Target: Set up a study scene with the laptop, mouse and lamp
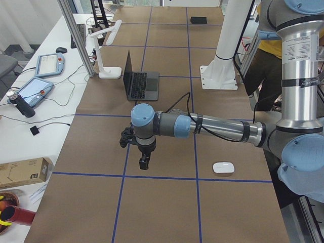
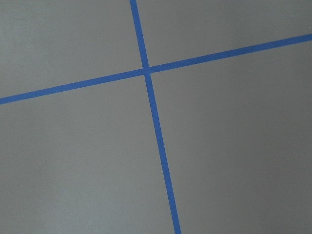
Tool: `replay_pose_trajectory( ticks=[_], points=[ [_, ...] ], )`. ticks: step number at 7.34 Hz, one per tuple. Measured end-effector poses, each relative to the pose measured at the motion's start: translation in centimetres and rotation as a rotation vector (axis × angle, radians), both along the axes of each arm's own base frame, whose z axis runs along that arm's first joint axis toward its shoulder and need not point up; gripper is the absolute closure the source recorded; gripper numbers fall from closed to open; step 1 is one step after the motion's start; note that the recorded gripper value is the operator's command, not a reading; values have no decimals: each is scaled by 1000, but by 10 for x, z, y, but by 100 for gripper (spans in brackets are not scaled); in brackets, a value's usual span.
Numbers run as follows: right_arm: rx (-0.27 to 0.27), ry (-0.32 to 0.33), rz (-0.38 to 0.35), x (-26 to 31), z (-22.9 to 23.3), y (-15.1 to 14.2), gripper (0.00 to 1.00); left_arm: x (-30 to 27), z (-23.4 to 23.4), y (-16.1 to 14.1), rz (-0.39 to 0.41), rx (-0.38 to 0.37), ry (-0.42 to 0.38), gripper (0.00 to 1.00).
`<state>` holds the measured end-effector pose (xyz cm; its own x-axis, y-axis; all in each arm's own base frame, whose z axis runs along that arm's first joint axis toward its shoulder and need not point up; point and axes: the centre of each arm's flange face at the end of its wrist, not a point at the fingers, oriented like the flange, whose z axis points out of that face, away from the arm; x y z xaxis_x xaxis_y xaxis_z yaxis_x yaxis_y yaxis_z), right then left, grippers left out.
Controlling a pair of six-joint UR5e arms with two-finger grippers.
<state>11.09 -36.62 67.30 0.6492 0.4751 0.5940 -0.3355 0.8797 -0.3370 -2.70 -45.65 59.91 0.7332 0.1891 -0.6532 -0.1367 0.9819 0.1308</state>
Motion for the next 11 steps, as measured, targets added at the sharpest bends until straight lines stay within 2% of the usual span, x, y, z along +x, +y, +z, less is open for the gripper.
replay_pose_trajectory(
  ticks=[1, 2, 3, 6, 7, 9, 11],
  points=[
    [0, 7, 9, 5, -2, -2, 0, 0, 1, 0, 0, -2, 0, 0],
    [-15, -12, 30, 7, 0, 8, 0, 0, 2, -1, -1, -5, 0, 0],
    [-53, -35, 65, 5, 3, 22, 0, -1, 3, -1, -1, -7, 1, 0],
    [-289, -41, 251, 1, 12, 41, 0, -1, 6, 1, -2, -9, 1, 0],
    [-377, -36, 293, -3, 18, 48, 4, -1, 7, 2, -2, -7, 1, 0],
    [-555, -21, 345, -13, 35, 63, 11, -1, 6, 3, -2, -2, 2, 0],
    [-738, 17, 392, -27, 48, 71, 10, -3, 4, 4, -5, 3, 2, 0]
  ],
)
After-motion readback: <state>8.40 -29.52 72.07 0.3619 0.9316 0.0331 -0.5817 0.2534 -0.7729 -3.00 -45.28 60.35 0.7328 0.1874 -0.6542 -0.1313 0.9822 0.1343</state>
